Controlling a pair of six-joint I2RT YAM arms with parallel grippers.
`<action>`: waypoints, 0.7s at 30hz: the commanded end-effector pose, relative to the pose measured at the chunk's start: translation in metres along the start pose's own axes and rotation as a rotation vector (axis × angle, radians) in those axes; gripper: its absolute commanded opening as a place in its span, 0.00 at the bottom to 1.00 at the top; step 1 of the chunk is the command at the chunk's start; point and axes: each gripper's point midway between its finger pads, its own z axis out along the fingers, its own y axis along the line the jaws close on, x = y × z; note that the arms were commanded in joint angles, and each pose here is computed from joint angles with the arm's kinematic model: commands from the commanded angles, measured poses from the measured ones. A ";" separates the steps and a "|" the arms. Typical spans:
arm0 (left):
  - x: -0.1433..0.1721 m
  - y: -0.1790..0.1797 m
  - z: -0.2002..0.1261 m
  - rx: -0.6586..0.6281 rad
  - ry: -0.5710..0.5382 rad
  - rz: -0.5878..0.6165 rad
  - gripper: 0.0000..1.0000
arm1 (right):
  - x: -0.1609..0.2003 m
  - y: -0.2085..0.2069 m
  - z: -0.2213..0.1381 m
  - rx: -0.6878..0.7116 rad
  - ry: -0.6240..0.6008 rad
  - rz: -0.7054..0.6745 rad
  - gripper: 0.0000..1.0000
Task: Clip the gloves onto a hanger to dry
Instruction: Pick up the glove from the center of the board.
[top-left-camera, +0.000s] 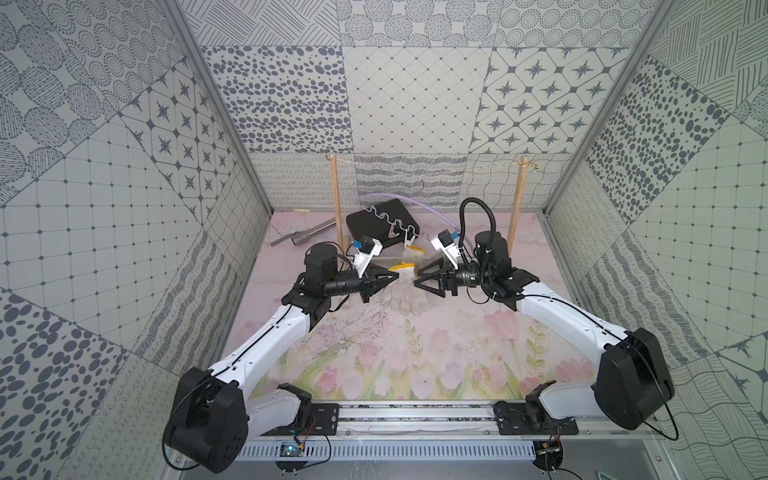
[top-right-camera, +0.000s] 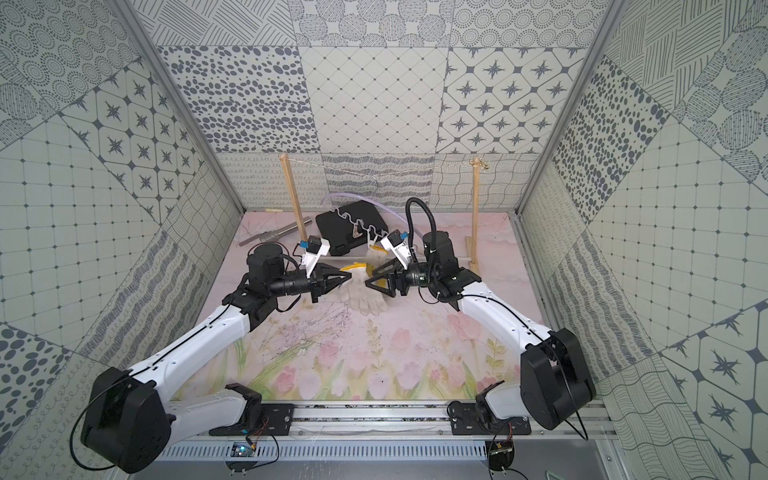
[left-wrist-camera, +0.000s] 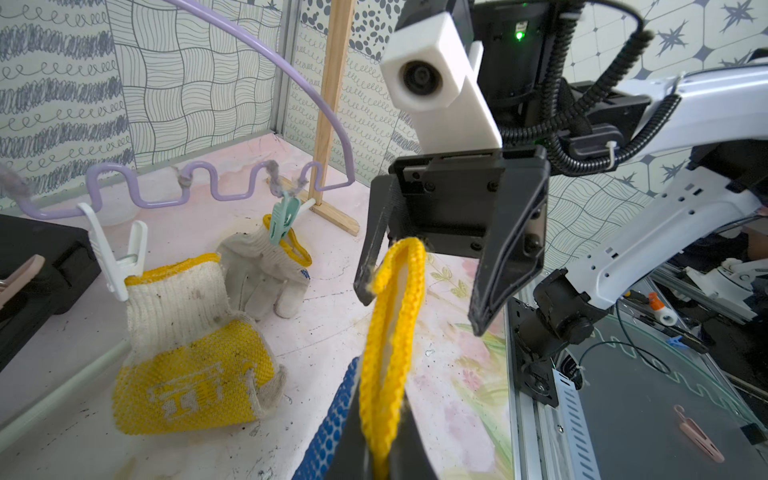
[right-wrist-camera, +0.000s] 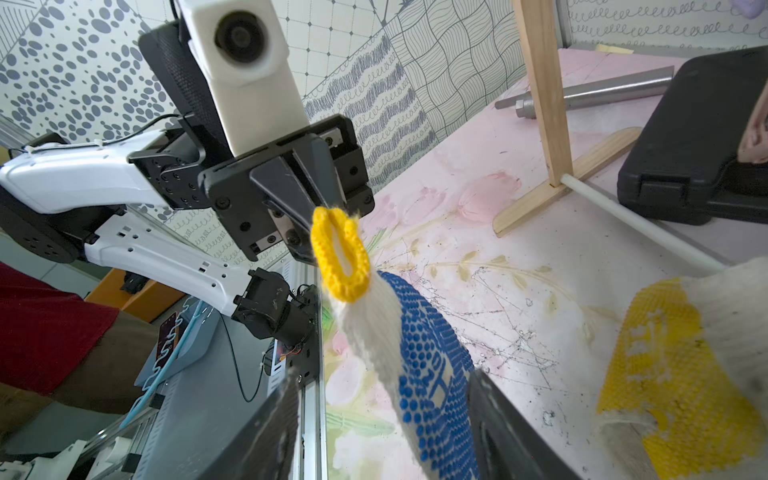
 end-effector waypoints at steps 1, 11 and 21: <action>0.005 -0.015 0.000 0.096 0.033 0.027 0.00 | -0.028 0.021 -0.008 -0.013 -0.056 -0.135 0.63; 0.007 -0.016 0.002 0.120 0.051 0.013 0.00 | -0.035 0.022 0.007 -0.023 -0.032 -0.131 0.50; 0.002 -0.024 -0.001 0.145 0.034 0.021 0.00 | -0.031 0.013 0.025 0.013 0.009 -0.111 0.50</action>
